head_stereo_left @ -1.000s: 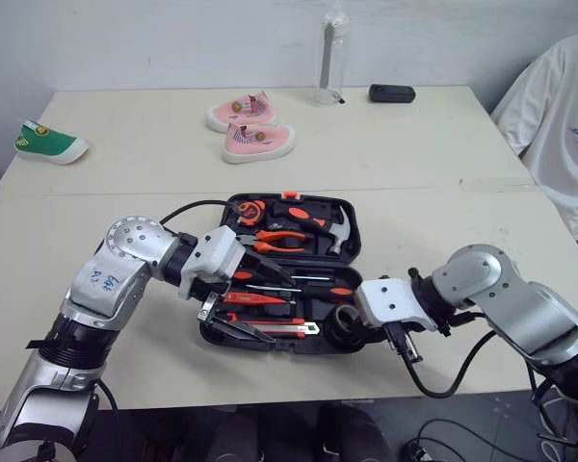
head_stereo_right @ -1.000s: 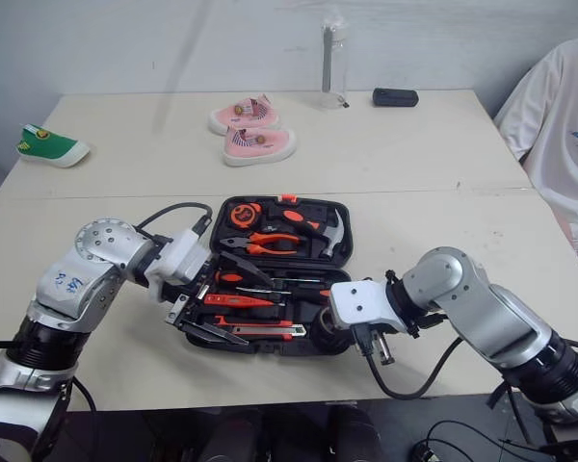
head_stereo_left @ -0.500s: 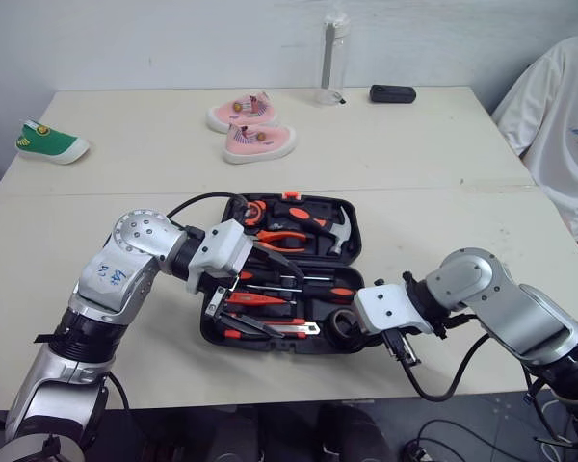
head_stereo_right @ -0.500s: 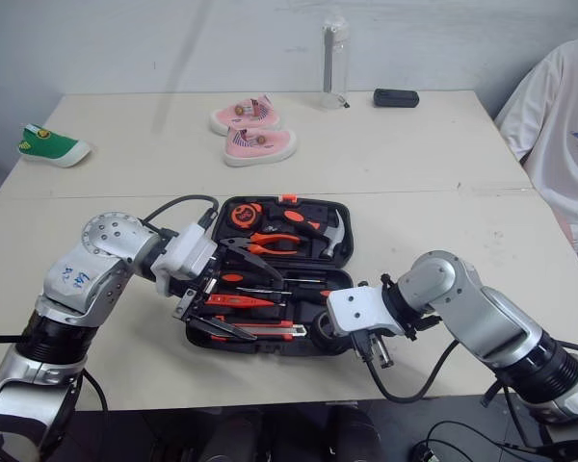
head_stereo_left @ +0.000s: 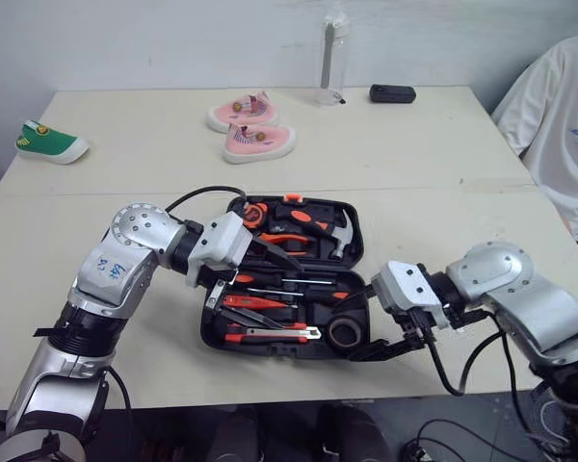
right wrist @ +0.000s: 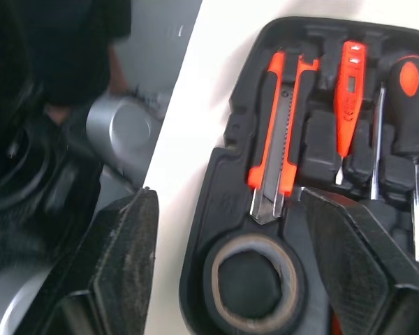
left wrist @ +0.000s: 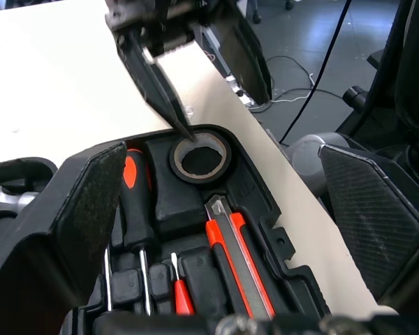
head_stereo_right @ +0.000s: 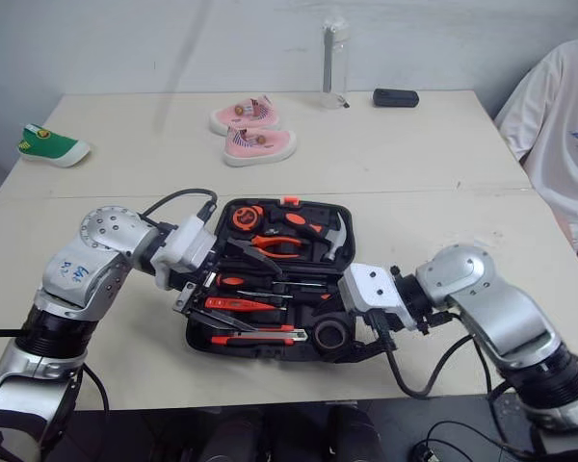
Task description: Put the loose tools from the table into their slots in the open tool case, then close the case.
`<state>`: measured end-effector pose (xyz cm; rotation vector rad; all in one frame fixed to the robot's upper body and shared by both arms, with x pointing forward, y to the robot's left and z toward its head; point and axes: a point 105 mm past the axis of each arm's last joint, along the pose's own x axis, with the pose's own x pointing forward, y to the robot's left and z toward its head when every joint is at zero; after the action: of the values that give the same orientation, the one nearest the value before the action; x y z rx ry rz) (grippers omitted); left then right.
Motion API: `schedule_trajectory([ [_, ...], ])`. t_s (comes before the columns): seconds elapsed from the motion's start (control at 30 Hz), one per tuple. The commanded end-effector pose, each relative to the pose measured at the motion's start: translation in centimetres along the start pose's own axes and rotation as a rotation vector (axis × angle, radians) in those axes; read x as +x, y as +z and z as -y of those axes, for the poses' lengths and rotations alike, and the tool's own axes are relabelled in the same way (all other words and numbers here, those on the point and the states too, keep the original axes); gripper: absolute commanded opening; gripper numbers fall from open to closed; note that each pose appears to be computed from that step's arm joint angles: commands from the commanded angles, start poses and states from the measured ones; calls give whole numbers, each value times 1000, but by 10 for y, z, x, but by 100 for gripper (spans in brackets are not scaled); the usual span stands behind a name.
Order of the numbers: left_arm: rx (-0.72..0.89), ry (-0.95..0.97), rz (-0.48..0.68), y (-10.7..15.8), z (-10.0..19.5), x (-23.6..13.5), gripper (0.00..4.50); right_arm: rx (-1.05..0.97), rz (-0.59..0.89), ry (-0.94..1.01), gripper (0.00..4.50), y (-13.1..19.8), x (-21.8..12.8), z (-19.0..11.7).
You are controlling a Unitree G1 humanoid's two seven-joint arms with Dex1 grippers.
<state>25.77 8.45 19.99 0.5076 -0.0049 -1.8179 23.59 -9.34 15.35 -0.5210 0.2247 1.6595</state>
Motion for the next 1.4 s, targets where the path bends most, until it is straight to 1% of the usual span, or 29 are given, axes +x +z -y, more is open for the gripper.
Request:
schedule_trajectory([
  [0.03,26,-11,9,6,4,1,450,-19,85,-73,256,0,0,4],
  [0.07,23,-13,10,6,5,2,450,-12,93,-71,223,-4,2,2],
  [0.13,19,-18,12,6,7,3,450,35,120,-67,123,-11,6,-3],
  [0.17,18,-21,13,6,8,4,450,63,134,-68,81,-14,7,-4],
  [0.2,18,-23,14,7,9,5,450,84,138,-70,18,-17,7,-5],
  [0.23,18,-24,14,7,9,5,450,95,135,-71,3,-21,7,-6],
  [0.43,19,-26,13,11,8,6,450,121,43,-72,3,-48,7,-11],
  [0.53,19,-22,12,13,6,5,450,129,-122,-112,3,-81,9,-7],
  [0.6,20,-21,12,14,4,5,450,211,-169,-114,3,-98,8,-10],
  [0.67,20,-20,11,15,4,5,450,262,-170,-90,3,-103,6,-17],
  [0.73,17,-18,13,15,4,4,450,266,-128,-73,3,-94,5,-22],
  [0.83,3,-6,22,15,4,4,450,252,-2,-80,3,-61,0,-21],
  [0.9,-5,11,21,15,4,2,450,216,65,-121,3,-38,-8,-16],
  [0.97,-15,47,13,12,4,-2,450,175,90,-179,3,-22,-19,-11],
  [1.03,-36,114,-5,8,0,-12,450,153,75,-266,3,-15,-35,-4],
  [1.13,-95,281,-36,-3,-8,-38,450,145,40,-432,3,-13,-68,6],
  [1.27,-165,507,-103,-26,-8,-81,450,175,-39,-624,3,-29,-108,12],
  [1.4,-220,699,-239,-63,-2,-134,450,227,-139,-752,3,-55,-127,22],
])
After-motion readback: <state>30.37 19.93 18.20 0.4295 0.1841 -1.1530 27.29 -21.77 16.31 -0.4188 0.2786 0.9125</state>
